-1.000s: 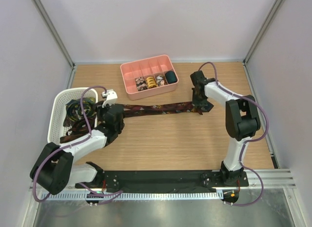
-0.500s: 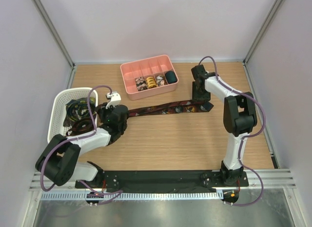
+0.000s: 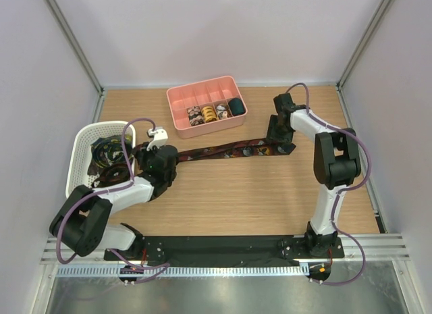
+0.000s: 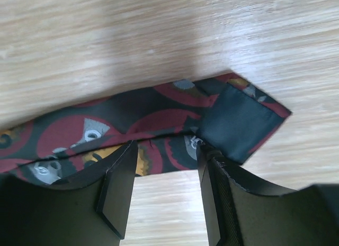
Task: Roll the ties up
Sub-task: Flatten the tie
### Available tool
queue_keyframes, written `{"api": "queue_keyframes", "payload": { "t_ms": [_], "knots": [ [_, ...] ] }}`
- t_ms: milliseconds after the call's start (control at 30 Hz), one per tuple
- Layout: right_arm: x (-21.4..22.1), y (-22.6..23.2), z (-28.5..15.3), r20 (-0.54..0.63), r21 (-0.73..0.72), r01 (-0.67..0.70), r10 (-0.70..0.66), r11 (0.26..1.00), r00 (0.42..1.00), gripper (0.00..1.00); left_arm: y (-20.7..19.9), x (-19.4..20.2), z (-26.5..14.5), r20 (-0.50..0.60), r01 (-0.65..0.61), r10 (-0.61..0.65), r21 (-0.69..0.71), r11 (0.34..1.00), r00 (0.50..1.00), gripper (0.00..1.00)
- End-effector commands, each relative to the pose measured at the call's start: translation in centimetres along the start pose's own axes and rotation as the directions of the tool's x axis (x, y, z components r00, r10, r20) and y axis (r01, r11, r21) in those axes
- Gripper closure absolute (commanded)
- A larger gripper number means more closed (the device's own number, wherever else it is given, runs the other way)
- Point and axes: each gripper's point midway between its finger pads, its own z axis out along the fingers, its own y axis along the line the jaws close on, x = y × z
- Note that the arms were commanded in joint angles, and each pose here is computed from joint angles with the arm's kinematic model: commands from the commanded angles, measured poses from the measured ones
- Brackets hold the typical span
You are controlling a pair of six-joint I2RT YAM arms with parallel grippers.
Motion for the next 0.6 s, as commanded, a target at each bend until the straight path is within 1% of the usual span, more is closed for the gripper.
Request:
{"api": "queue_keyframes", "payload": {
  "t_ms": [0,33,67,133,167,233,267,333,567],
  "knots": [
    [-2.6,2.6,-1.7,0.053,-0.219,-0.193,0.210,0.956,0.976,0.44,0.8,-1.2,-0.2,0.031,0.141,-0.140,-0.039,0.989,0.990,1.00],
    [-2.0,2.5,-1.3,0.037,-0.227,-0.253,0.268,0.940,0.963,0.43,0.7,-1.2,-0.2,0.032,0.142,-0.141,-0.037,0.989,0.989,1.00],
    [-2.9,2.8,-1.4,0.075,-0.248,-0.270,0.297,0.930,0.952,0.42,0.7,-1.3,-0.2,0.032,0.142,-0.141,-0.039,0.989,0.989,1.00],
    [-3.2,2.6,-1.5,0.090,-0.243,-0.311,0.341,0.919,0.936,0.38,0.8,-1.4,-0.2,0.033,0.144,-0.143,-0.040,0.989,0.989,1.00],
    [-3.6,2.5,-1.6,0.104,-0.240,-0.313,0.345,0.919,0.933,0.38,0.8,-1.4,-0.2,0.034,0.145,-0.144,-0.037,0.989,0.989,1.00],
    [-4.2,2.4,-1.6,0.111,-0.225,-0.305,0.335,0.926,0.936,0.38,0.9,-1.5,-0.3,0.037,0.149,-0.148,-0.034,0.988,0.988,1.00],
    [-4.3,1.5,-1.3,0.129,-0.170,-0.306,0.329,0.937,0.936,0.38,0.8,-1.5,-0.4,0.038,0.149,-0.147,-0.030,0.988,0.988,1.00],
    [-4.8,0.9,-1.2,0.139,-0.135,-0.297,0.315,0.945,0.939,0.38,0.9,-1.6,-0.4,0.040,0.155,-0.153,-0.031,0.987,0.987,1.00],
    [-4.6,0.2,-0.7,0.152,-0.077,-0.253,0.262,0.965,0.953,0.39,1.0,-1.8,-0.4,0.043,0.158,-0.157,-0.027,0.987,0.987,1.00]
  ]
}}
